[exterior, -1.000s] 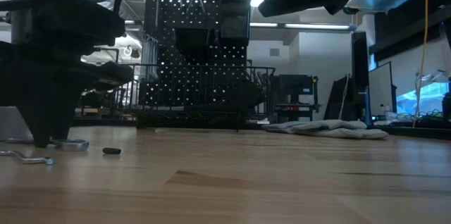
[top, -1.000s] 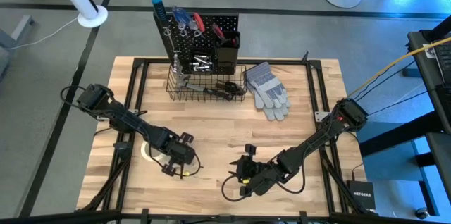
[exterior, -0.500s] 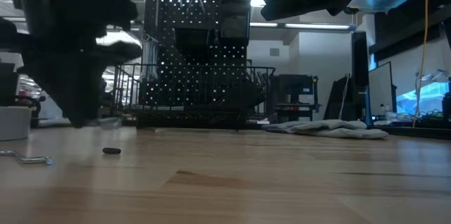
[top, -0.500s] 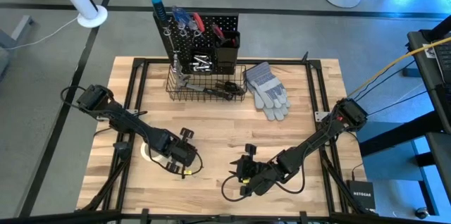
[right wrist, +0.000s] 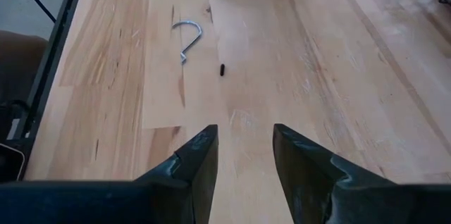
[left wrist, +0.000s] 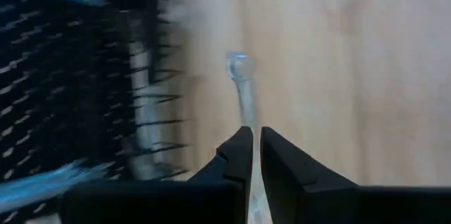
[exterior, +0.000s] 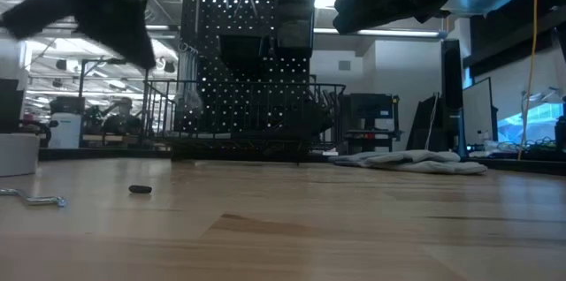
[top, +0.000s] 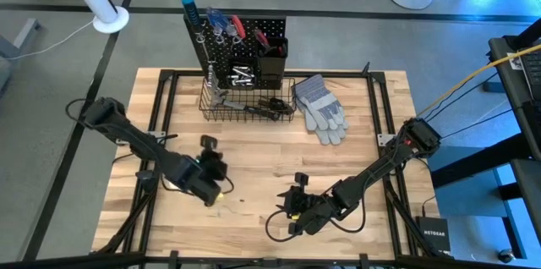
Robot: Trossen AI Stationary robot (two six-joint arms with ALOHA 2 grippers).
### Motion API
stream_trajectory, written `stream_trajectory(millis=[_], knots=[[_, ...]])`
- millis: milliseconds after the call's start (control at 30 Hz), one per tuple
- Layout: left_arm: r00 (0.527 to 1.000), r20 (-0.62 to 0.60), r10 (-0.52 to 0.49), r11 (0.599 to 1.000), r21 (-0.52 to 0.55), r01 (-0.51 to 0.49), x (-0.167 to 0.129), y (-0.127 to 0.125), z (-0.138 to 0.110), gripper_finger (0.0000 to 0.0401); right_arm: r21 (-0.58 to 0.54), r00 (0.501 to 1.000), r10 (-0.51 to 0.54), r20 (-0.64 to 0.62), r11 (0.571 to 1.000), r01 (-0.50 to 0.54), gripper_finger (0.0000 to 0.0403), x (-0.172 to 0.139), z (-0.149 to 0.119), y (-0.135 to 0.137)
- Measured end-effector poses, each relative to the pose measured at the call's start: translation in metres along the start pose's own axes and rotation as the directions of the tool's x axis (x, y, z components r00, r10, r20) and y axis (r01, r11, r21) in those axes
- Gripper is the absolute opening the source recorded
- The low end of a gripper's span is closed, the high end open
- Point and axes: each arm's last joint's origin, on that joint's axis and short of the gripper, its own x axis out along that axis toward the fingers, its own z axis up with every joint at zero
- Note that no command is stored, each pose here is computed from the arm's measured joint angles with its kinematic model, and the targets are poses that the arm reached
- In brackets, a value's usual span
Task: Hang tools onto peg board
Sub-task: Hang the wrench on the peg board
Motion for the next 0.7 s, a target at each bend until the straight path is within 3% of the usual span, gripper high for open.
stream_trajectory(millis=[267, 367, 500, 600, 700], knots=[[0.98, 0.133, 0.146, 0.967, -0.228, -0.113, -0.043, 0.06, -0.03, 0.0001, 0.0, 1.0, 0.0, 0.001, 1.0, 0.0, 0.0143, 0.0, 0.0, 0.0], [0.973, 0.193, 0.128, 0.946, -0.318, -0.061, -0.055, 0.077, -0.039, 0.0008, 0.0, 1.0, 0.0, 0.001, 1.0, 0.0, 0.0143, 0.0, 0.0, 0.0], [0.964, 0.247, 0.098, 0.887, -0.46, 0.028, -0.062, 0.089, -0.044, 0.0016, 0.0, 1.0, 0.001, 0.001, 1.0, -0.001, 0.0143, 0.0, 0.0, 0.0], [0.966, 0.248, 0.069, 0.842, -0.534, 0.077, -0.058, 0.092, -0.042, 0.0031, 0.001, 1.0, 0.001, 0.002, 1.0, -0.001, 0.0143, 0.0, 0.0, 0.0], [0.967, 0.251, -0.035, 0.799, -0.575, 0.179, -0.042, 0.088, -0.035, 0.0066, 0.002, 1.0, 0.002, 0.004, 1.0, -0.002, 0.0143, 0.0, 0.0, 0.0]])
